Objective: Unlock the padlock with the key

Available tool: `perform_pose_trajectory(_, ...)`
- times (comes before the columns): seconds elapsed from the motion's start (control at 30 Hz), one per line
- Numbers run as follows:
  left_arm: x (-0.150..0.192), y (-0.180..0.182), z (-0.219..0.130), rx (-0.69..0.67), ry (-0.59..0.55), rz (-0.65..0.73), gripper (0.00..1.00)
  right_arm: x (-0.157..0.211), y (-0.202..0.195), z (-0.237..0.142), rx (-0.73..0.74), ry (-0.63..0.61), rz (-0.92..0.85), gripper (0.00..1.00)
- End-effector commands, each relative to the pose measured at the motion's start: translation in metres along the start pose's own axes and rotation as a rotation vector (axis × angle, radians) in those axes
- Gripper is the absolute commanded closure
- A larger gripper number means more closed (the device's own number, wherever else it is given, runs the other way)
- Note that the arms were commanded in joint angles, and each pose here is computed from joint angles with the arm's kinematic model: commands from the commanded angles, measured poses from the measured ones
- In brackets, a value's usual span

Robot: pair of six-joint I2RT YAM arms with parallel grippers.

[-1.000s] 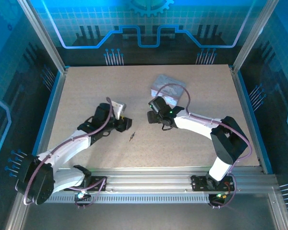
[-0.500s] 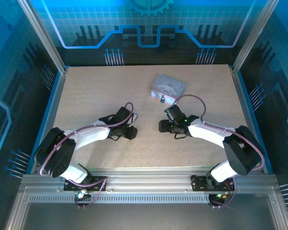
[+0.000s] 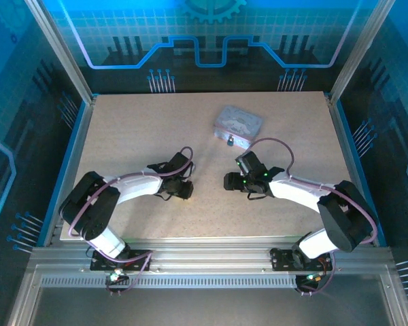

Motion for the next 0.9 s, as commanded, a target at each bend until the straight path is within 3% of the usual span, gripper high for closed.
perform_pose_trajectory(0.0,-0.005,-0.002,0.002,-0.011,0.016,0.008,0.78,-0.001,0.003,0.002,-0.020,0.011,0.019,0.26)
perform_pose_trajectory(0.17,-0.003,-0.001,0.002,-0.010,0.028,0.011,0.81,0.000,0.005,0.002,-0.027,0.012,0.023,0.26)
perform_pose_trajectory(0.57,-0.001,-0.006,0.005,0.017,0.024,0.038,1.00,0.004,0.015,0.000,-0.136,0.034,0.083,0.28)
perform_pose_trajectory(0.87,0.002,-0.014,0.003,0.076,-0.070,0.056,1.00,0.015,0.024,0.011,-0.303,0.104,0.205,0.36)
Point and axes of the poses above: each hand's point on the last joint's axis, 136 mm out from that joint toward the fingers, its own z axis out along the fingers, its own y axis along the line the jaws close on, x = y × z, the point moved 9 cm from there along -z, back along the fingers, and after that the axes turned 3 degrees about z, right-handed, at the moved point
